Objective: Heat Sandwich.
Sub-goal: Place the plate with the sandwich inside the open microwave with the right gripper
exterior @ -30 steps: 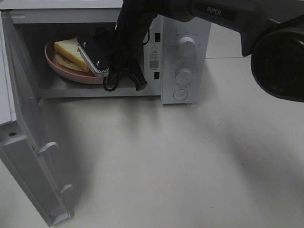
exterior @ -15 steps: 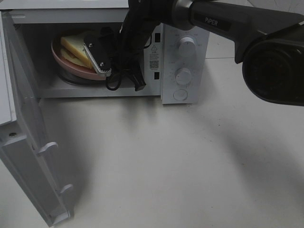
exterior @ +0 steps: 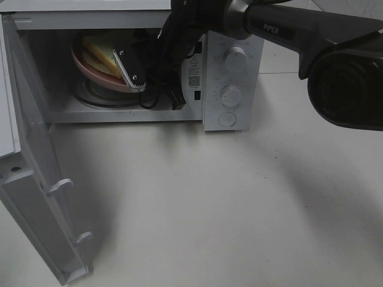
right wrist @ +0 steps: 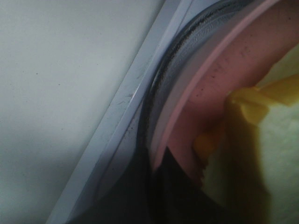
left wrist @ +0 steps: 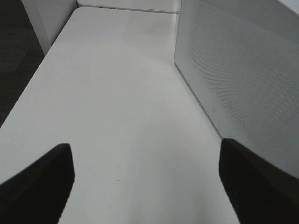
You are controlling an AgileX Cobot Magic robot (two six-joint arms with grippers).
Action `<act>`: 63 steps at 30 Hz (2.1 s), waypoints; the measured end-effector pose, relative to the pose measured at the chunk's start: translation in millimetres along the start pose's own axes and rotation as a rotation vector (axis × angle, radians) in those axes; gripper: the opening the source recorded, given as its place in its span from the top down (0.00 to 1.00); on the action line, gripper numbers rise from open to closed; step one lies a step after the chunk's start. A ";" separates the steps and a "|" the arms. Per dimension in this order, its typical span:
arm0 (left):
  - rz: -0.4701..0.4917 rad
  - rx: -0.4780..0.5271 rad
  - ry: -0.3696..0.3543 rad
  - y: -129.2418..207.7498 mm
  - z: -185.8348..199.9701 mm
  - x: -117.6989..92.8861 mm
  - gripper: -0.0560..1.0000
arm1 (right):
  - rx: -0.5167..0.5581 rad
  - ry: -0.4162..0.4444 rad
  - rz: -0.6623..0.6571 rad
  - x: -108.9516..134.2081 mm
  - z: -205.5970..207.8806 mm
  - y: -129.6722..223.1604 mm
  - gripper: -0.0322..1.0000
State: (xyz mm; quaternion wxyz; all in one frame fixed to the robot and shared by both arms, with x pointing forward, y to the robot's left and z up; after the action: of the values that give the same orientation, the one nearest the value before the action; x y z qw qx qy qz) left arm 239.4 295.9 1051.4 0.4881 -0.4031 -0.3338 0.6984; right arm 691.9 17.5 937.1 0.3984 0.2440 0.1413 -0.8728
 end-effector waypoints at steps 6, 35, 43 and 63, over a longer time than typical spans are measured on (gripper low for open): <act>0.000 0.000 0.000 0.0 0.0 0.0 0.19 | 0.010 0.014 -0.004 2.0 -9.1 2.6 0.94; 0.000 0.000 0.000 0.0 0.0 0.0 0.19 | 0.051 0.048 -0.041 4.9 -23.4 10.1 0.94; 0.000 0.000 0.000 0.0 0.0 0.0 0.19 | 0.054 0.051 -0.047 5.1 -25.5 10.2 0.80; 0.000 0.000 0.000 0.0 0.0 0.0 0.19 | 0.015 -0.039 -0.053 8.2 -9.8 5.7 0.34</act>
State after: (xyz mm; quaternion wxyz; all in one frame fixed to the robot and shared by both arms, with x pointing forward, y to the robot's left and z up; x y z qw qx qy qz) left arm 239.4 295.9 1051.4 0.4881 -0.4031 -0.3338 0.6984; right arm 694.7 13.0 924.1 0.3760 0.2262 0.1332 -0.8887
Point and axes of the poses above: a point on each arm's last joint axis where the gripper is mounted, z pointing back along that axis away from the gripper, x along the wrist's bending axis when the last joint is at zero, y = z × x, the point moved 1 cm from there along -z, pointing out along that axis toward the gripper, and after that the axes turned 14 degrees about z, right-handed, at the moved point
